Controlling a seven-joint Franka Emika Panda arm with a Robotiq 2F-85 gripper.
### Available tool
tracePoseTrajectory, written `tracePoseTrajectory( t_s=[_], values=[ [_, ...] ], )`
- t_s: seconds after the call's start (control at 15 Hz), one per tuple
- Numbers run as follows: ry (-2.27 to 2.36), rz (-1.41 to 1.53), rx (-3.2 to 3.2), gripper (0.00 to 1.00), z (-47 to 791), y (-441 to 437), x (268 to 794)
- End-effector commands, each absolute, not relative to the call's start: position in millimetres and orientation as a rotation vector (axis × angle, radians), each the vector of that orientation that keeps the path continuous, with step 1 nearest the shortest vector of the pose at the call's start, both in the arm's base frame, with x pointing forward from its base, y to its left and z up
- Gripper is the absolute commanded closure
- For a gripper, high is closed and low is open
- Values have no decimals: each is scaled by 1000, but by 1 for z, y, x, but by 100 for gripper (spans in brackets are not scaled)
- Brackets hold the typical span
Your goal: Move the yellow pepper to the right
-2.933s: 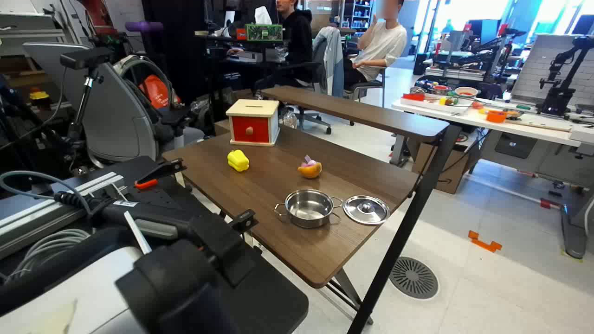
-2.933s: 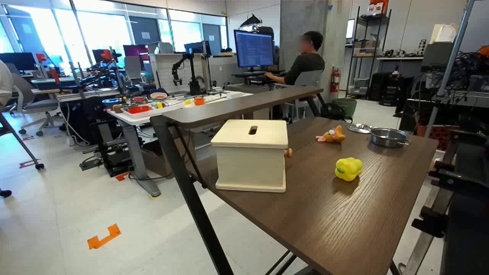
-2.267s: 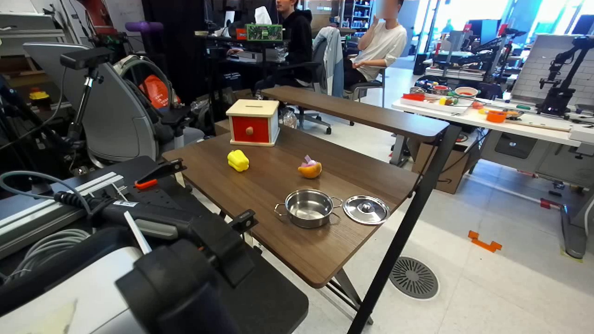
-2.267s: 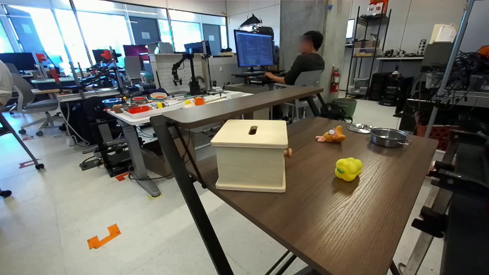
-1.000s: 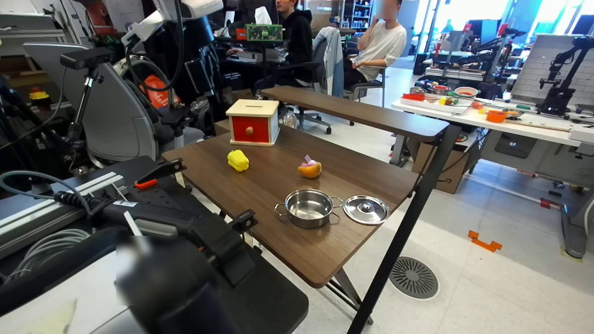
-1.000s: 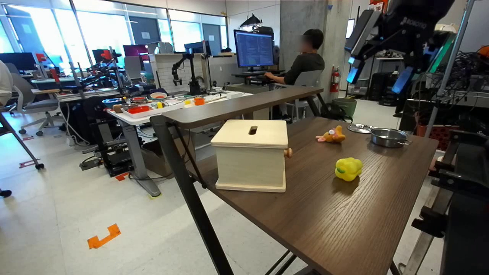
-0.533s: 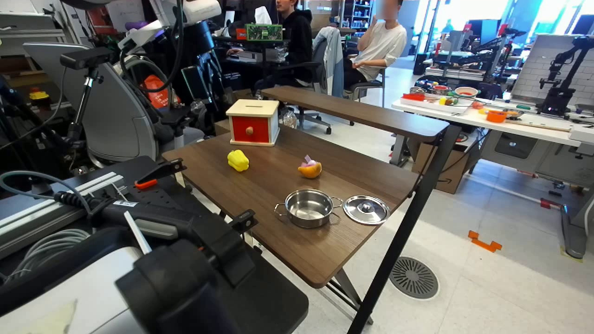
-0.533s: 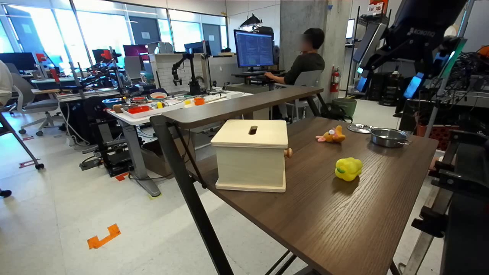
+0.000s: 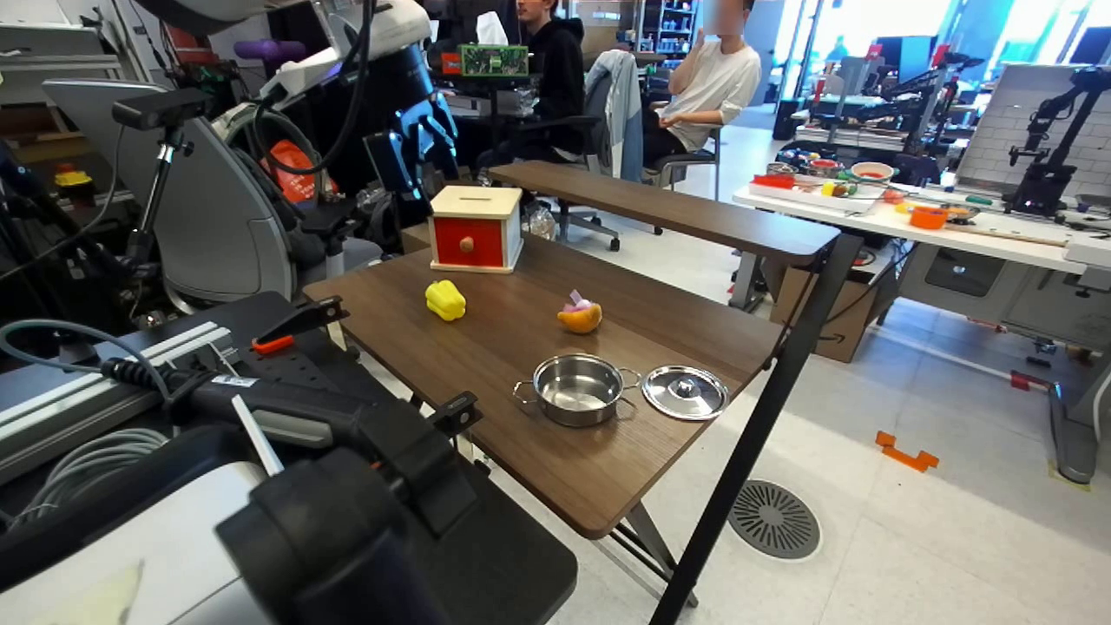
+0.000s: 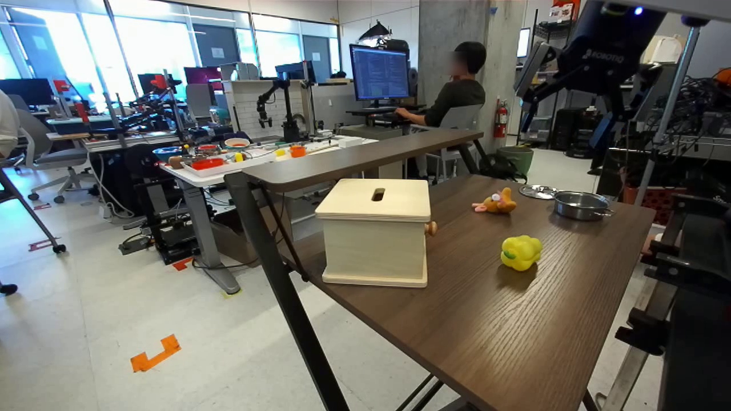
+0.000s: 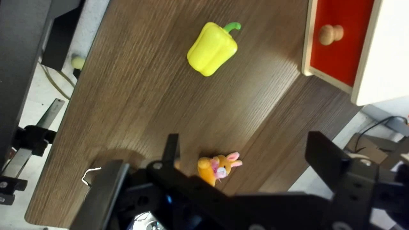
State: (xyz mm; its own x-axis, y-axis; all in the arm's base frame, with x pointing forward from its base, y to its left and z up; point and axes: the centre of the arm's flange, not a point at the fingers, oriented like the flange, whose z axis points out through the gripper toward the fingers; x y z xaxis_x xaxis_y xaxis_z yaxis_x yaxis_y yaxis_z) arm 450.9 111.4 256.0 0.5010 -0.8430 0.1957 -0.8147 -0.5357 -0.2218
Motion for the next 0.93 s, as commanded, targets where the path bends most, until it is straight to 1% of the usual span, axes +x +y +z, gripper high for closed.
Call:
tracePoseTrajectory(
  t_s=[0.0,0.27,0.6,0.87],
  values=[
    [1636,-429,-2478,0,212,109,480],
    [1754,-350,-2348,0,174,109,487],
    [1757,-260,-2235,0,142,137,477],
    [1794,-235,-2184,0,126,144,470]
  ],
)
